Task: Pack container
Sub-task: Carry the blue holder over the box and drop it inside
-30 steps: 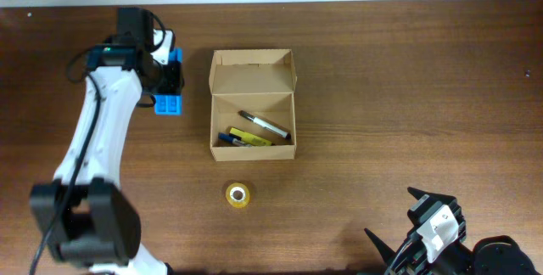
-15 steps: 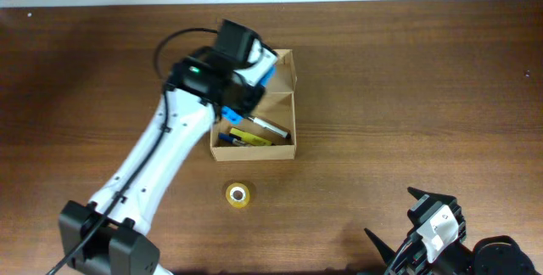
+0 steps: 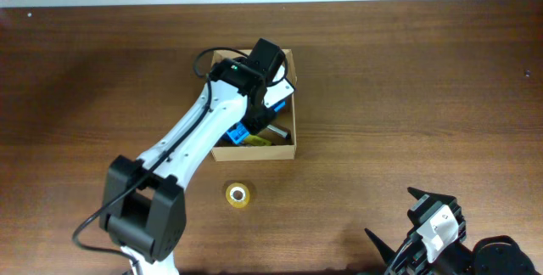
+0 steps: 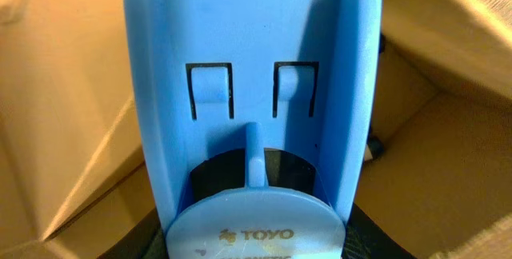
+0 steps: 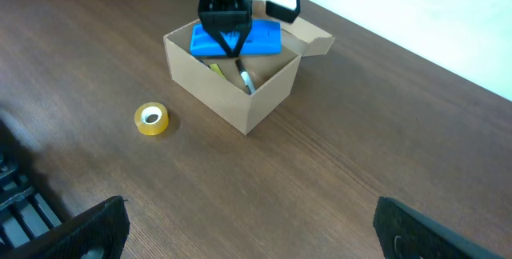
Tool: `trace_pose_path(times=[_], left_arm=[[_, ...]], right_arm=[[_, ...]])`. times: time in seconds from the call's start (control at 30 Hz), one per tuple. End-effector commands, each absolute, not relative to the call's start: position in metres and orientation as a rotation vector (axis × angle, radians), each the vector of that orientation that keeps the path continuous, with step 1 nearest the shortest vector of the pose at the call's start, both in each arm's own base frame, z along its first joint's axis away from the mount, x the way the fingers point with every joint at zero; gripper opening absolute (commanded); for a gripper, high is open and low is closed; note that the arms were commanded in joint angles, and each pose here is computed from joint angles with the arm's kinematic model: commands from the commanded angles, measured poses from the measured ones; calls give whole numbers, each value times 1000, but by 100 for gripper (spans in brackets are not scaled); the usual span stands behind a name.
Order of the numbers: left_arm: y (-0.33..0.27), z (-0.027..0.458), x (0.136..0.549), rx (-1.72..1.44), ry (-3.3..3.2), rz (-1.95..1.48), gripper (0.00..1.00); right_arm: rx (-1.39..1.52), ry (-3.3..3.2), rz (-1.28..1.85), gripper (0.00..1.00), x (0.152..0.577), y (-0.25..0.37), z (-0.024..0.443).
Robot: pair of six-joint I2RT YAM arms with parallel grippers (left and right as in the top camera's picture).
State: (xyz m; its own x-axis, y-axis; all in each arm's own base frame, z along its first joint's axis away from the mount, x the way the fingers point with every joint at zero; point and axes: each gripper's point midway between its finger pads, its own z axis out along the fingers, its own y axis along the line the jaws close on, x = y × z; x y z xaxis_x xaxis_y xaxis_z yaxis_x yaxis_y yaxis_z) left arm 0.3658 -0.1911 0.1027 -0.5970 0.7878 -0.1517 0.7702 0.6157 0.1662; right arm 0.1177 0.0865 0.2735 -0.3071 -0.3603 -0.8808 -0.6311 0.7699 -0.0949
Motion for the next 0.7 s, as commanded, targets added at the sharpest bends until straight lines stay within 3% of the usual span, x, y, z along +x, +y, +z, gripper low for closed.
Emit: trace_pose_path(times=[0.0, 0.1, 0.17, 0.33, 0.4, 0.5, 0.67], left_arm=[[-192, 92, 369, 1330, 2633, 143, 43], [-192, 86, 368, 1338, 2646, 144, 43], [-192, 86, 369, 1338, 2647, 144, 54], [-192, 87, 368, 1304, 2659, 134, 57], [-192, 93, 369, 1229, 2678, 125, 58], [-193, 107, 369, 1128, 2684, 98, 73], [-190, 145, 358, 811, 2729, 9, 76]], right_arm=[[-738, 1931, 325, 99, 119, 86, 274], [-738, 1931, 325, 99, 119, 86, 274], [-738, 1931, 325, 99, 119, 86, 274], [-738, 1931, 325, 99, 119, 86, 274], [-738, 1931, 325, 99, 119, 86, 274], [-738, 1931, 325, 99, 119, 86, 274], [-738, 1931, 325, 99, 119, 86, 274]])
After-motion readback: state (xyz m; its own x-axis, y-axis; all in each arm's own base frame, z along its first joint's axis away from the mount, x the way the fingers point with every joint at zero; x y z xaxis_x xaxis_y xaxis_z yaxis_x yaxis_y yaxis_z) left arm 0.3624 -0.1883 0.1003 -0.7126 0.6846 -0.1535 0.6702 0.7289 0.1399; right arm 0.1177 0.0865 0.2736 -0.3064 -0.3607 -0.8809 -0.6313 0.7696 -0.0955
